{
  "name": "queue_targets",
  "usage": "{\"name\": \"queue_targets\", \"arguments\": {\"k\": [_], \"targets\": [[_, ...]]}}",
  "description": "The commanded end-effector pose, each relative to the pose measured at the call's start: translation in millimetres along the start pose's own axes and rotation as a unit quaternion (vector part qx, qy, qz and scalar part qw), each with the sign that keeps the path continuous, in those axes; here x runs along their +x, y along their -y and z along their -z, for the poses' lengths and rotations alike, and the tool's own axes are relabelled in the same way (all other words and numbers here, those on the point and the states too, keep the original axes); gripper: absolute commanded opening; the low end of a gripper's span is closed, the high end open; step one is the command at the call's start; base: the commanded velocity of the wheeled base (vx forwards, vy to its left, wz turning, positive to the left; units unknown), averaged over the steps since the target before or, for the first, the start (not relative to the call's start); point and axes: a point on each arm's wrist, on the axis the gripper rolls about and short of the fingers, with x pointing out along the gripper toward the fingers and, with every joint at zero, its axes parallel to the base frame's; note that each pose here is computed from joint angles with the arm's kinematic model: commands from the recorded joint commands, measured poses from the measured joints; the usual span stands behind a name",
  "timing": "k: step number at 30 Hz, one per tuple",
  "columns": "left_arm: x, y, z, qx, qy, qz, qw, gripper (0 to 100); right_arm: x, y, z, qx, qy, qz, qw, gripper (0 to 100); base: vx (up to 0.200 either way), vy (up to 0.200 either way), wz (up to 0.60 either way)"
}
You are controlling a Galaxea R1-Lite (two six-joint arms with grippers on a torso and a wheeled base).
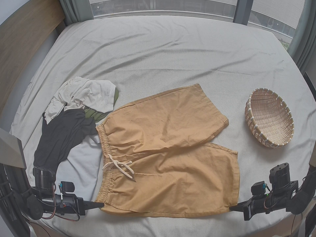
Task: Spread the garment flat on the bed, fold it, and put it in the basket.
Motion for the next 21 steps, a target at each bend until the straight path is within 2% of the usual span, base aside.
{"name": "queue_targets", "arguments": {"k": [1, 8, 12, 16, 21], "targets": [[-9.4, 10.1, 0.8, 0.014, 0.008, 0.003, 0.9999, 0, -8.0, -4.3, 3.1, -0.003, 0.001, -0.002, 1.0000, 0, 0.000, 0.000, 0.00], [-15.6, 13.9, 14.2, 0.033, -0.036, -0.002, 0.9988, 0, -13.9, -8.8, 6.4, -0.011, -0.011, -0.005, 0.9999, 0, 0.000, 0.000, 0.00], [-18.1, 12.2, 16.8, 0.050, -0.042, -0.003, 0.9979, 0, -14.4, -8.7, 6.1, -0.011, -0.010, -0.004, 0.9999, 0, 0.000, 0.000, 0.00], [-16.2, 8.2, 4.7, 0.072, -0.018, 0.002, 0.9973, 0, -13.8, -5.6, -5.3, -0.013, 0.022, -0.008, 0.9996, 0, 0.000, 0.000, 0.00], [-11.5, 8.0, -13.8, 0.064, 0.012, 0.007, 0.9979, 0, -15.3, 1.2, -22.0, -0.014, 0.080, -0.018, 0.9965, 0, 0.000, 0.000, 0.00]]}}
